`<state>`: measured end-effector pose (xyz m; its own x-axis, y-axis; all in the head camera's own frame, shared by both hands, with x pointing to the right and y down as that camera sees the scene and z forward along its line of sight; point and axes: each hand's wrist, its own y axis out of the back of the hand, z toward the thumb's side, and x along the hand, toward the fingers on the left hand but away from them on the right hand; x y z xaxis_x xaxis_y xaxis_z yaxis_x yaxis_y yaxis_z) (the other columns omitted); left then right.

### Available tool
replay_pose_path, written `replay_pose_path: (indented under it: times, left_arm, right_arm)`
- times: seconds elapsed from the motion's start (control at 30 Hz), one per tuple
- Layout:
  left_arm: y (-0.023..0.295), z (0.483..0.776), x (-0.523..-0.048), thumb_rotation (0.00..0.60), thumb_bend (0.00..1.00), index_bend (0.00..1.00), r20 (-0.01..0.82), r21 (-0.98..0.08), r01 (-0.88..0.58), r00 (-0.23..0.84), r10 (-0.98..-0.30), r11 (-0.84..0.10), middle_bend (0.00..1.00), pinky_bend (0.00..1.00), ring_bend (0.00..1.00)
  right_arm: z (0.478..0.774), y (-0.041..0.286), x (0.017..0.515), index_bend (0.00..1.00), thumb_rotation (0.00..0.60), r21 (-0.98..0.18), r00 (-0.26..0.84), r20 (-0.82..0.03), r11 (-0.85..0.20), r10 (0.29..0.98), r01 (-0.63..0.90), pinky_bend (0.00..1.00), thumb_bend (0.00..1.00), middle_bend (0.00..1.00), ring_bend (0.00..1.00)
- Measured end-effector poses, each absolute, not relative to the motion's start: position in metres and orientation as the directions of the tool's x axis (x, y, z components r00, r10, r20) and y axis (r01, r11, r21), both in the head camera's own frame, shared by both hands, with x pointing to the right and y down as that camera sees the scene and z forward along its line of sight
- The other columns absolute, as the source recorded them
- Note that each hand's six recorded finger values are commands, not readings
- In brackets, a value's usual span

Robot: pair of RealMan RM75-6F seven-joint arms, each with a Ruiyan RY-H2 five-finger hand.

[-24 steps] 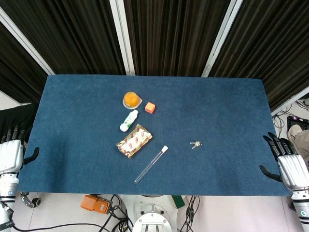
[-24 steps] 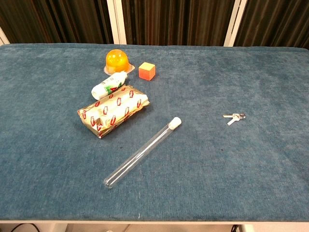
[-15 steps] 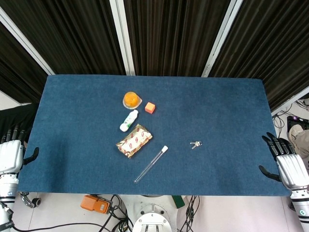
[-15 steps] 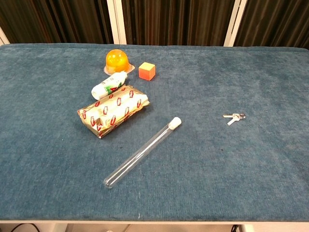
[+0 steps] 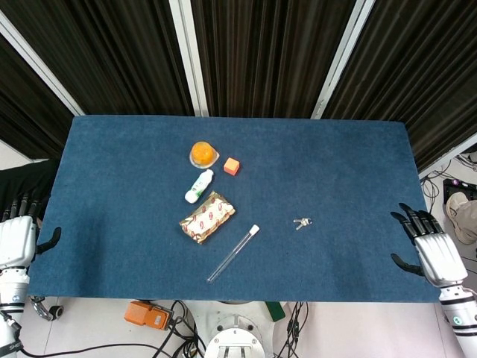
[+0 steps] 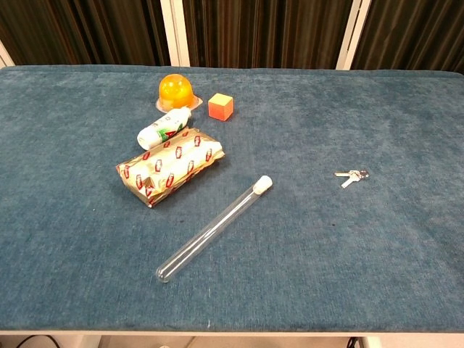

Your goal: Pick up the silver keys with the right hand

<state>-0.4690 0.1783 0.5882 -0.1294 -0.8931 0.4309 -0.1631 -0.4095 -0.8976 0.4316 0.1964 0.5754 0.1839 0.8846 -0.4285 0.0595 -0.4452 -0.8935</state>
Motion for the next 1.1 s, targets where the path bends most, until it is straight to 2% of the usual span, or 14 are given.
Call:
replay_pose_path:
  times: [0.37,0.67,0.97,1.1]
  left_arm:
    - [0.177,0.588,-0.473,0.6,0.32,0.18,0.437,-0.894,-0.174,-0.142,-0.888,-0.412,0.04,0.15,0.04]
    - [0.177,0.586,-0.475,0.6,0.32,0.18,0.434,-0.896,-0.173,-0.148,-0.889,-0.409,0.04,0.15,0.04]
    - [0.177,0.586,-0.477,0.6,0.32,0.18,0.434,-0.896,-0.174,-0.151,-0.888,-0.408,0.04,0.15,0.04]
    - [0.177,0.586,-0.477,0.6,0.32,0.18,0.435,-0.896,-0.175,-0.152,-0.888,-0.409,0.04,0.15,0.04]
  right_arm:
    - [0.638,0.138,0.376,0.33,0.6,-0.833,0.342,-0.507,-0.552,0.791,0.043,0.16,0.37,0.11,0.19]
    - [0.692,0.118,0.322,0.42,0.6,-0.773,0.425,-0.574,-0.634,0.7,0.0,0.16,0.37,0.11,0.19]
    - [0.713,0.106,0.296,0.48,0.6,-0.758,0.456,-0.589,-0.652,0.668,-0.025,0.18,0.37,0.11,0.19]
    - [0.718,0.107,0.297,0.49,0.6,-0.756,0.448,-0.601,-0.653,0.662,-0.049,0.18,0.41,0.11,0.19]
